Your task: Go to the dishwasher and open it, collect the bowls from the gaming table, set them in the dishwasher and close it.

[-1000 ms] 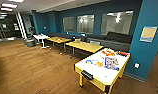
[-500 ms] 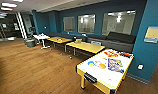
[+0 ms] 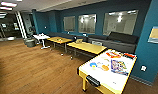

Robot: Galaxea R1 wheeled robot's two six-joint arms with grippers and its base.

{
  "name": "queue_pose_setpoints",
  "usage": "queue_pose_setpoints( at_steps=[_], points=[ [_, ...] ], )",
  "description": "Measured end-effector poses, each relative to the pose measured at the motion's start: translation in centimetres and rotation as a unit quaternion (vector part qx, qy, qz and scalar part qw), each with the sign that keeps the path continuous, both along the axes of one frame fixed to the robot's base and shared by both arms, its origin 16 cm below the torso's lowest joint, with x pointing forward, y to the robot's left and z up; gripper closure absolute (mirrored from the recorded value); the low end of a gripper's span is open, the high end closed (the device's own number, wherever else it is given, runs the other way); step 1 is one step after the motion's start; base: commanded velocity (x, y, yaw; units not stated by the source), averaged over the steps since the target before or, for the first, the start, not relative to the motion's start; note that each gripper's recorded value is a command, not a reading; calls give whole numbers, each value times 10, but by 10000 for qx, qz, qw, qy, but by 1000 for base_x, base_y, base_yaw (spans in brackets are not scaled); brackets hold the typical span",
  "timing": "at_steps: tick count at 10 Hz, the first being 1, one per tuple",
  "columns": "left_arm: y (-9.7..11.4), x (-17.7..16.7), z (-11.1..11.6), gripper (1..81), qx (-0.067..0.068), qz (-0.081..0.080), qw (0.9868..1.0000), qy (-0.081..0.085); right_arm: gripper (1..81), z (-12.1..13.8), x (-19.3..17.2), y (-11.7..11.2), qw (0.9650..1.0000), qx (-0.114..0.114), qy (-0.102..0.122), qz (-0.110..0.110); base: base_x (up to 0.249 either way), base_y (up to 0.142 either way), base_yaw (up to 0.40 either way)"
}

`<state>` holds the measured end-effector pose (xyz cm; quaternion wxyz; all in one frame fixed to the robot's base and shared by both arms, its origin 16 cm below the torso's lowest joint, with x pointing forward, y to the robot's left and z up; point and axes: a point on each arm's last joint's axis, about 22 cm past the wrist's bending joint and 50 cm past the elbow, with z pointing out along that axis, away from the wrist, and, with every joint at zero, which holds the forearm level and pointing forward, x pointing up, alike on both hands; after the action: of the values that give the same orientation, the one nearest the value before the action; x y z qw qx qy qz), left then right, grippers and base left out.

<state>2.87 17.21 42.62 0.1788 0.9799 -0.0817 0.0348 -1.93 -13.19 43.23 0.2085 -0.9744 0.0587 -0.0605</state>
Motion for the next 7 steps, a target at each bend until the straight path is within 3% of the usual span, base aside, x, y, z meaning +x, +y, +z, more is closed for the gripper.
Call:
queue_pose_setpoints(
  at_steps=[3,5,7],
  points=[
    [-8,-1,1,10,-54,-2,10000,6,10,-2,-1,-13,10000,-85,9,1,137,20,0],
    [1,-8,0,10,8,-7,10000,44,10,-1,-7,-2,10000,-16,26,5,137,79,0],
    [-14,3,2,10,-102,-1,9999,-28,10,-3,2,-19,9999,-130,-15,1,137,79,0]
  ],
)
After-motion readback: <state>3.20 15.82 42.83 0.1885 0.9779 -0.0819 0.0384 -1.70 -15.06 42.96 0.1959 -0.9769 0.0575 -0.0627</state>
